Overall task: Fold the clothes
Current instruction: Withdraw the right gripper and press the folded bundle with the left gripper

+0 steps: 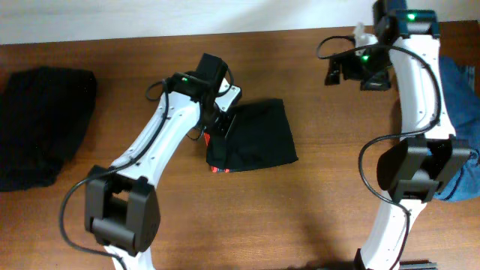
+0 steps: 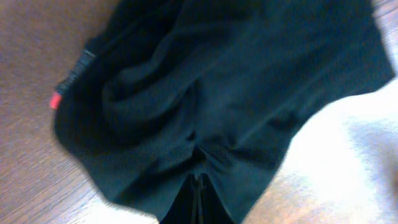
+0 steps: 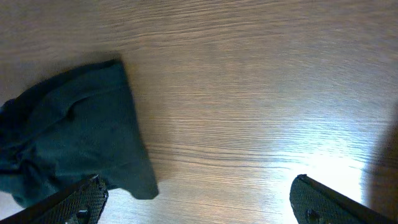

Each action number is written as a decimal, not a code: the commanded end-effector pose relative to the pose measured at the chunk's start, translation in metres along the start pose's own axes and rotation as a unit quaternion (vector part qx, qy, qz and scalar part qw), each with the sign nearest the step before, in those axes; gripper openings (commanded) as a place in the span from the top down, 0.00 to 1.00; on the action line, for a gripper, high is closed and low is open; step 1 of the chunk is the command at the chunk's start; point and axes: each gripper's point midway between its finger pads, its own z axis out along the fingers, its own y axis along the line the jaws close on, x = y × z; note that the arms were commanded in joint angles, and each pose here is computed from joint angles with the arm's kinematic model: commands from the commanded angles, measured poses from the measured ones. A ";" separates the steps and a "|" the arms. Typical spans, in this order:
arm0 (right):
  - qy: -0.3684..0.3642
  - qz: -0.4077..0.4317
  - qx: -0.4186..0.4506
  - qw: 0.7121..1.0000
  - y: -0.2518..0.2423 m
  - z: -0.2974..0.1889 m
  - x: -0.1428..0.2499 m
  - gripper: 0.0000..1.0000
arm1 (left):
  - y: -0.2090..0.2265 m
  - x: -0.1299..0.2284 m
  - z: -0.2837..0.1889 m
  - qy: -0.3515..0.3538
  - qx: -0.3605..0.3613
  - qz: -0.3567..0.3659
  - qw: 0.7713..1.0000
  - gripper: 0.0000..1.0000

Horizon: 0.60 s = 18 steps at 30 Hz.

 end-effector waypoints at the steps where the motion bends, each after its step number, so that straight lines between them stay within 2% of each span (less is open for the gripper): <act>1: -0.023 0.016 0.011 1.000 -0.015 -0.019 -0.003 0.01 | 0.010 -0.002 0.011 0.007 -0.027 0.011 1.000 0.99; 7: -0.023 0.034 0.014 0.999 -0.030 -0.022 -0.002 0.01 | 0.041 -0.017 0.020 -0.011 -0.110 0.013 0.994 0.99; 14: -0.024 0.034 0.014 0.999 -0.031 -0.022 -0.002 0.01 | 0.045 -0.023 0.049 -0.008 -0.109 0.011 0.994 0.96; 18: -0.024 0.034 0.014 0.999 -0.031 -0.022 -0.002 0.01 | 0.045 -0.031 0.042 -0.024 -0.110 -0.012 0.994 0.94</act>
